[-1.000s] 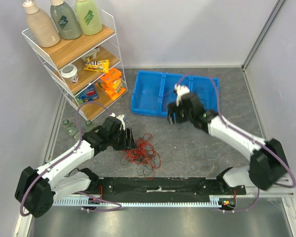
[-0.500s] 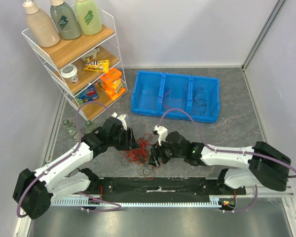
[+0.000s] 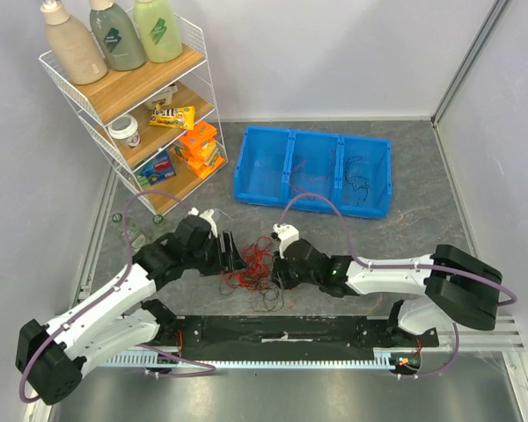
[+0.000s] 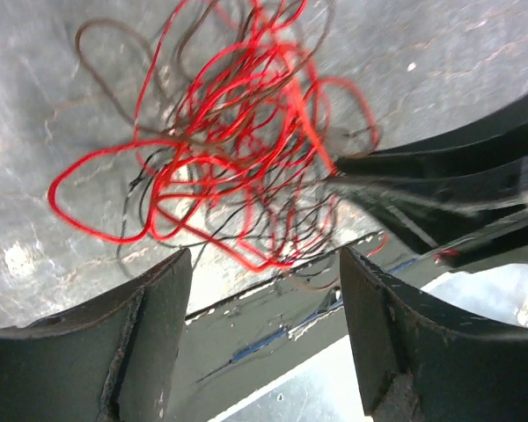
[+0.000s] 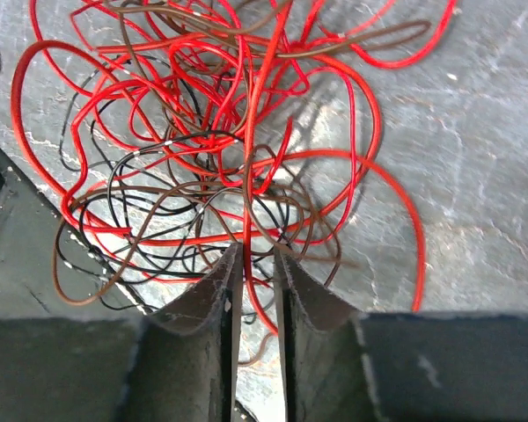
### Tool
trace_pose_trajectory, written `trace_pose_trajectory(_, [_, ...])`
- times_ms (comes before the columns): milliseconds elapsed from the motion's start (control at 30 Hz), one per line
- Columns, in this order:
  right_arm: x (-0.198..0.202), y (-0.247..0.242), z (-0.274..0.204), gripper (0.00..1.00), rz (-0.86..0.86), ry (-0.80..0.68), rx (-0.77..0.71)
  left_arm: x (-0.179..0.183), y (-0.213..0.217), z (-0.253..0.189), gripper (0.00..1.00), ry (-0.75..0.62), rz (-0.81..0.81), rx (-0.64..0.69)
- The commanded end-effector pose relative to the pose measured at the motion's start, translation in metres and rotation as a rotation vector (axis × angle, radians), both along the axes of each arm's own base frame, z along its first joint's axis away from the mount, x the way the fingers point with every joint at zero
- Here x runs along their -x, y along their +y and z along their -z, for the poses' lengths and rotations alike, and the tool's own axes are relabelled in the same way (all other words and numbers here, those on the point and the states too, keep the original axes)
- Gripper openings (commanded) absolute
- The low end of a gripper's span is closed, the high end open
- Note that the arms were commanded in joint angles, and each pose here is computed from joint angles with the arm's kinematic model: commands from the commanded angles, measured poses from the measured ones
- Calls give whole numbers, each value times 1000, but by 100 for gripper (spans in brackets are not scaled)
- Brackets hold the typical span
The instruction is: Untangle the cables
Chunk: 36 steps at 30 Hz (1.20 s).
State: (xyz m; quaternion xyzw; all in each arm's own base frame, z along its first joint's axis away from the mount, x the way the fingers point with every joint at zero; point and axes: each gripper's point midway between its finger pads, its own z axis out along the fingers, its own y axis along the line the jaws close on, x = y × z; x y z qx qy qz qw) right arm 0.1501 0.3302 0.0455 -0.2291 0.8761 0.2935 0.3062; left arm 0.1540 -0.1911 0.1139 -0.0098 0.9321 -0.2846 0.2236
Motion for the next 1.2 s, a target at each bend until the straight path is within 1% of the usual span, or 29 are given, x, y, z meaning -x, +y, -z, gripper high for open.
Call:
trace_pose_trajectory(0, [-6,-12,-4,22,65,-30,-3,16,-9,22,72,112,-48,72])
trace_pose_trajectory(33, [-3,-12,-2,17,57,-22,-3,15,-13,21,68,108,-38,90])
trace_pose_trajectory(133, [-2,-13,-1,11,61,-12,-11,10,-19,23,52,112,-35,101])
trace_pose_trajectory(167, [-1,-14,-1,10,62,-10,-10,10,-19,25,49,116,-37,99])
trace_pose_trajectory(233, [-1,-17,-1,9,69,-13,-8,10,-19,25,39,102,-36,105])
trace_pose_trajectory(300, [-2,-21,0,9,82,-21,2,6,-17,16,23,53,-29,106])
trace_pose_trajectory(333, [-3,-23,0,8,87,-25,8,3,-15,9,10,25,-35,97])
trace_pose_trajectory(367, [-5,-26,2,8,96,-30,21,0,-11,-2,3,-13,-43,96])
trace_pose_trajectory(500, [-14,-46,9,0,189,-48,100,-14,-9,-65,2,-230,-5,147])
trace_pose_trajectory(533, [-17,-52,11,0,224,-58,118,-16,-9,-83,2,-289,11,162])
trace_pose_trajectory(667, [-27,-89,13,0,380,-88,218,-14,-1,-181,2,-599,80,250])
trace_pose_trajectory(767, [-33,-114,11,0,475,-111,250,-6,12,-245,2,-809,98,294])
trace_pose_trajectory(833, [-37,-129,8,0,526,-118,255,2,19,-278,2,-912,108,322])
trace_pose_trajectory(900, [-40,-143,4,0,568,-118,254,8,22,-300,2,-976,132,336])
trace_pose_trajectory(967, [-43,-150,0,1,577,-123,252,10,21,-311,2,-1000,150,342])
trace_pose_trajectory(1100, [-47,-172,-5,4,617,-147,311,16,22,-329,2,-1051,172,348])
trace_pose_trajectory(1133, [-49,-179,-3,8,628,-136,330,16,24,-334,2,-1064,168,351])
trace_pose_trajectory(1167, [-50,-184,-1,16,630,-125,344,19,27,-342,2,-1086,166,358])
